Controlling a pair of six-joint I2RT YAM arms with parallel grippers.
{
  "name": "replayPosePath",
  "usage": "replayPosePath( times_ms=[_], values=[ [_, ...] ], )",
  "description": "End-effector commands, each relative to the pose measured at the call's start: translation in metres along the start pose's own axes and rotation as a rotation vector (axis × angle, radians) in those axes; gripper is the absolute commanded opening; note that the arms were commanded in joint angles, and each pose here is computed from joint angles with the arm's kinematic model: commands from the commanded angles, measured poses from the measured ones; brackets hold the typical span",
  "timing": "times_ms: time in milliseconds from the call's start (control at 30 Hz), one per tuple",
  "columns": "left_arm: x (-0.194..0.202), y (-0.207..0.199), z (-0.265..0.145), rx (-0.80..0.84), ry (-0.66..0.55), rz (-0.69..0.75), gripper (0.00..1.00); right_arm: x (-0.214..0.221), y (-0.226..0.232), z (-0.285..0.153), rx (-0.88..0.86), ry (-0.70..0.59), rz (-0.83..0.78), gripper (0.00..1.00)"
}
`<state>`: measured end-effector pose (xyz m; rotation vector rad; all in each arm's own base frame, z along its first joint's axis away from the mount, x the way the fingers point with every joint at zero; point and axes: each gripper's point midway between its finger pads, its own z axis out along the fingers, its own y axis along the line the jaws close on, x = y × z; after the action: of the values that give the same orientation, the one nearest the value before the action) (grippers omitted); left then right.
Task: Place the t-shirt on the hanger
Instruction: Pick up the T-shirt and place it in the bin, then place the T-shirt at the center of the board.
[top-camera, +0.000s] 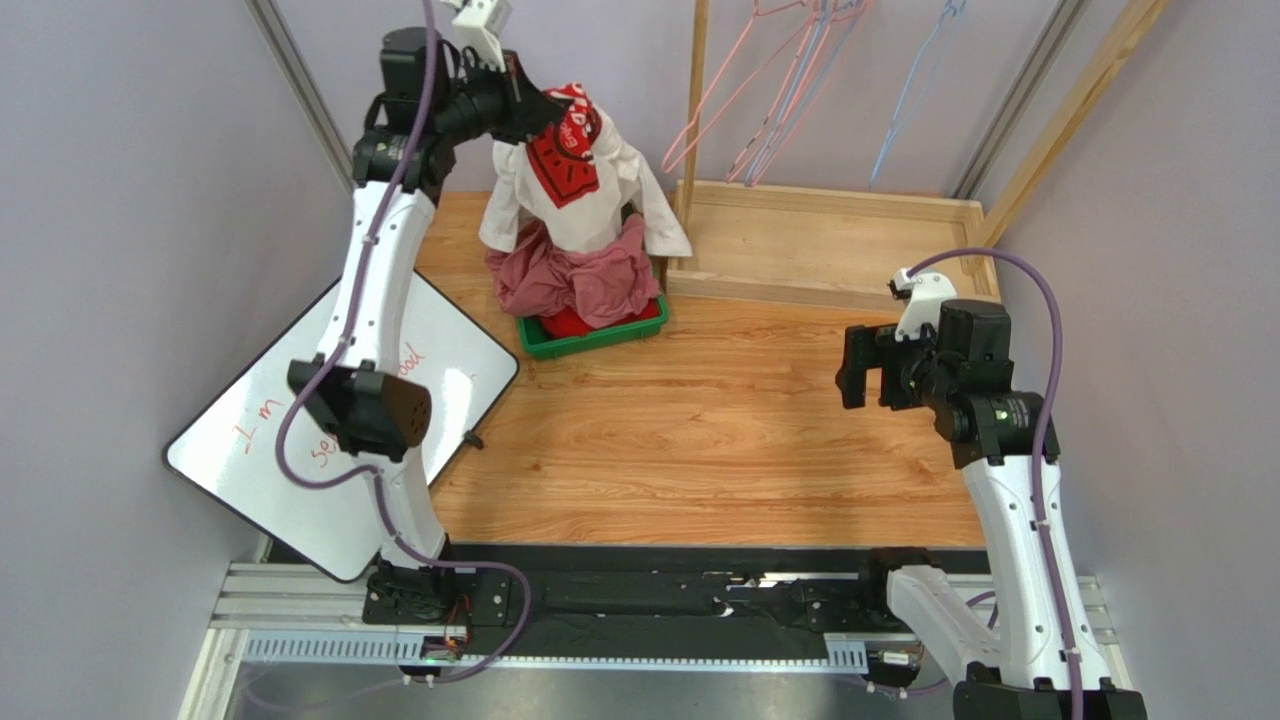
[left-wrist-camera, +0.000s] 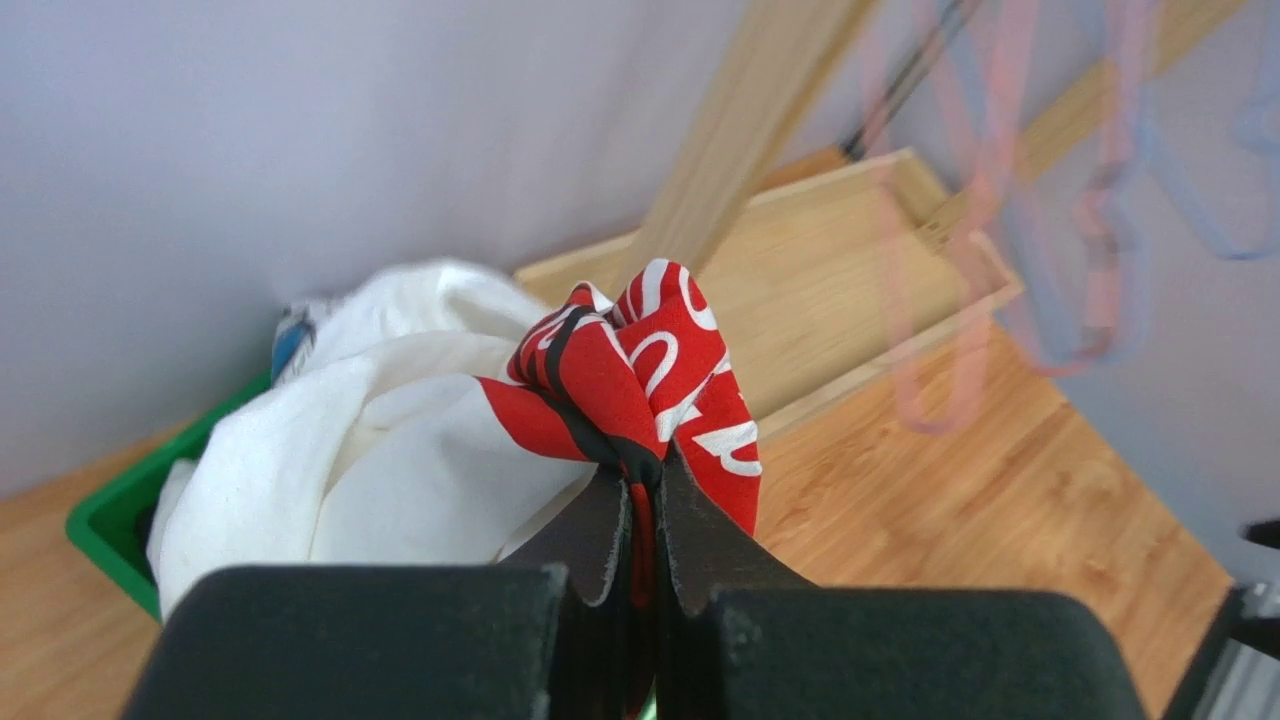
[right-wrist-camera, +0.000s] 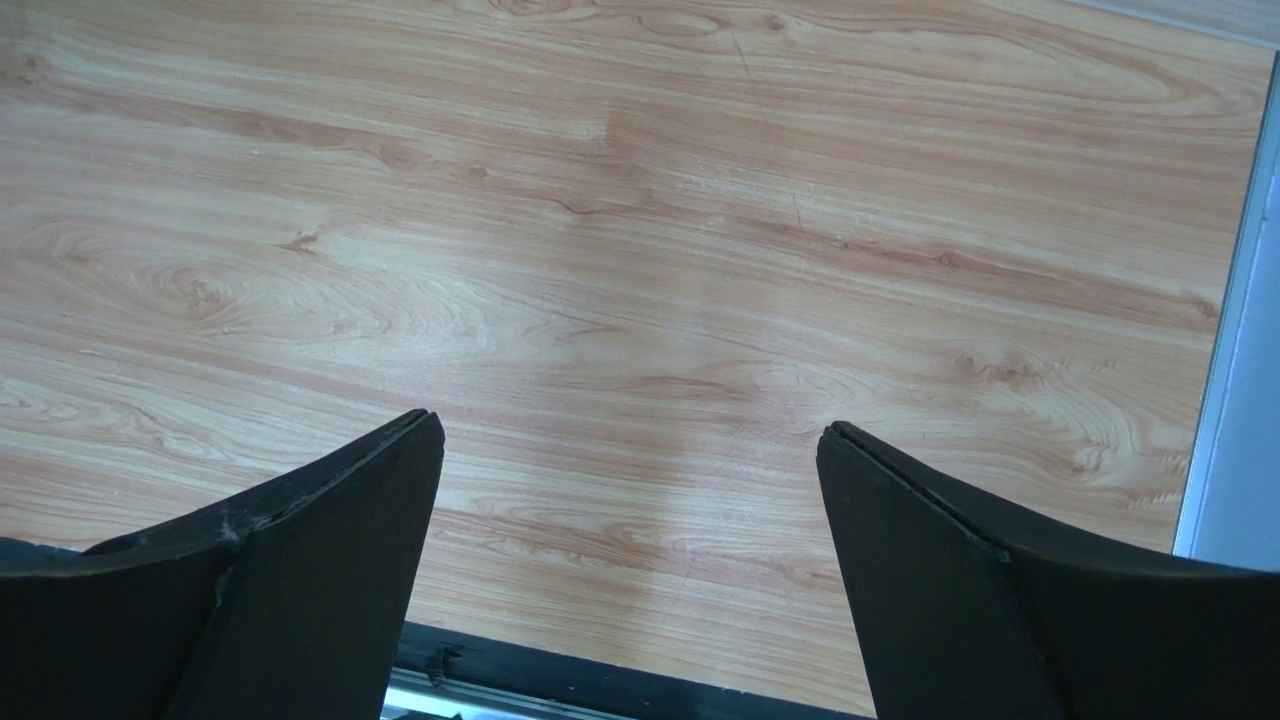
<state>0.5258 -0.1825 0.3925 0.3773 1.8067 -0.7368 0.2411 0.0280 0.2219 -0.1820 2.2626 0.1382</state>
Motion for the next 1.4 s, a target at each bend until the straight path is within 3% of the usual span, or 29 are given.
replayPosePath(
  times_ms=[0,267,433,700,800,867,1033,1067,1167,1200,1267,1300,1367],
  values=[
    [-0.098,-0.119,-0.094,0.214,-0.266,0.175,0.0,-0.036,0.009,-0.012,-0.043,-0.101,0.026,1.0],
    [-0.114,-0.158,-0.144,0.241,-0.323,0.226,0.0,-0.037,0.015,-0.016,-0.068,-0.109,0.057,1.0],
    [-0.11,-0.201,-0.171,0.374,-0.32,0.294,0.0,-0.031,0.017,-0.016,-0.075,-0.103,0.067,1.0],
    [0.018,-0.267,-0.165,0.647,0.006,0.276,0.0,-0.026,0.015,-0.018,-0.071,-0.082,0.055,1.0],
    [0.068,-0.303,-0.169,0.74,0.079,0.372,0.0,-0.024,0.01,-0.019,-0.047,-0.074,0.049,0.99],
    [0.081,-0.321,-0.168,0.761,0.074,0.402,0.0,-0.025,0.009,-0.02,-0.04,-0.071,0.043,0.99],
    [0.104,-0.311,-0.143,0.724,0.075,0.413,0.0,-0.021,-0.002,-0.02,-0.031,-0.03,0.068,1.0],
    [0.105,-0.299,-0.143,0.669,0.065,0.434,0.0,-0.019,-0.002,-0.02,-0.036,-0.021,0.067,1.0],
    [0.164,-0.235,-0.127,0.544,0.211,0.369,0.01,-0.006,0.001,-0.016,-0.086,0.045,0.037,1.0],
    [0.197,-0.208,-0.119,0.5,0.298,0.358,0.19,0.001,0.008,-0.015,-0.131,0.079,0.033,1.0],
    [0.236,-0.16,-0.112,0.425,0.445,0.306,0.38,0.009,0.014,-0.012,-0.197,0.119,-0.028,1.0],
    [0.244,-0.147,-0.113,0.41,0.485,0.288,0.42,0.015,0.022,-0.014,-0.253,0.144,-0.042,1.0],
    [0.253,-0.131,-0.123,0.425,0.525,0.217,0.71,0.024,0.025,-0.011,-0.309,0.182,-0.129,1.0]
  ],
)
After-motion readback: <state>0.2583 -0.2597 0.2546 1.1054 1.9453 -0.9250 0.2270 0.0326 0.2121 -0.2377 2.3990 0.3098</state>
